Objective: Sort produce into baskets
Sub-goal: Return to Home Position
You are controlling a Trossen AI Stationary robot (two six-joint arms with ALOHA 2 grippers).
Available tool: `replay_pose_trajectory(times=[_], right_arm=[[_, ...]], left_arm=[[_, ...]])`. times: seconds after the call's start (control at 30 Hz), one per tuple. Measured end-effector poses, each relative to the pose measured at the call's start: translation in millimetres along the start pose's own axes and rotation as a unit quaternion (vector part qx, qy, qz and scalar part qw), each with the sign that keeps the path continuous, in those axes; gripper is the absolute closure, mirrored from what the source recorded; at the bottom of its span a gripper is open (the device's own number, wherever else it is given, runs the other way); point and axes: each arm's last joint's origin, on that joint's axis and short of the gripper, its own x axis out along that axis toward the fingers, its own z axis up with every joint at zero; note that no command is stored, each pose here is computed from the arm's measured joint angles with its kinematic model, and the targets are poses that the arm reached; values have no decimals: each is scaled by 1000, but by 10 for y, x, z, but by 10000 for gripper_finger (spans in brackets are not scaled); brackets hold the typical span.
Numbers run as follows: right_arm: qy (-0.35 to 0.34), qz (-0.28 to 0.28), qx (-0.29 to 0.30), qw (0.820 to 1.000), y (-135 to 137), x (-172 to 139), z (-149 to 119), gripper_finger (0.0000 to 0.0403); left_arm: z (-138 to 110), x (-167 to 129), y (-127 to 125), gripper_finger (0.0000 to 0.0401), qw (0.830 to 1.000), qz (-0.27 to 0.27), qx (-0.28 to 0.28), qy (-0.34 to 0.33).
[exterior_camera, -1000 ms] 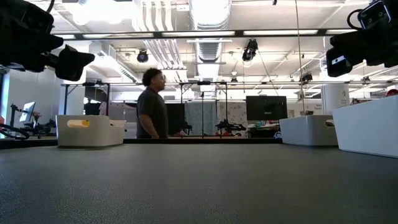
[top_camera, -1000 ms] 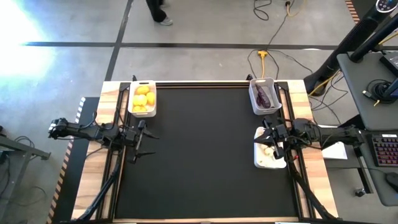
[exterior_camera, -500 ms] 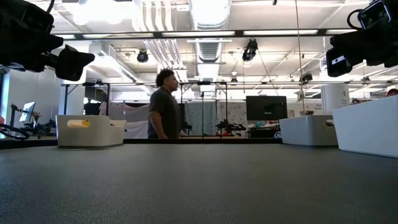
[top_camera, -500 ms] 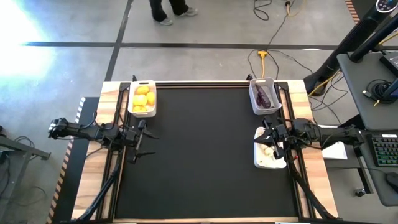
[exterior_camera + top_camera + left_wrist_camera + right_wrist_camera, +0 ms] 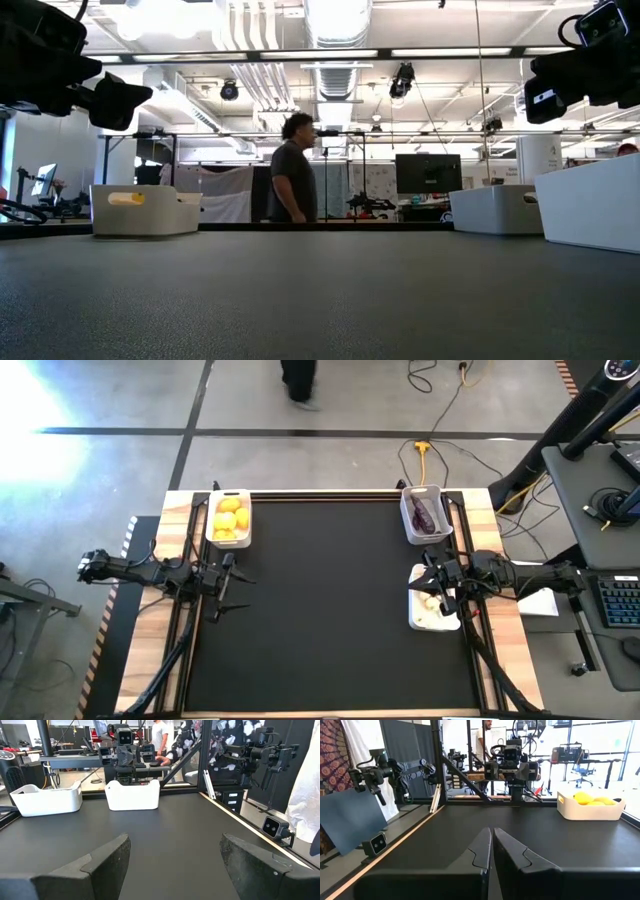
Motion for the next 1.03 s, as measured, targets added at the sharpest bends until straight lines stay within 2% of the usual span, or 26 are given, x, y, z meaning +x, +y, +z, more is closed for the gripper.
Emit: replay_pose_trajectory(times=[1.03], right_arm=[[0,0,0,1000,0,0,0,390]], left_arm=[[34,-6,0,113,1000,0,0,-5]])
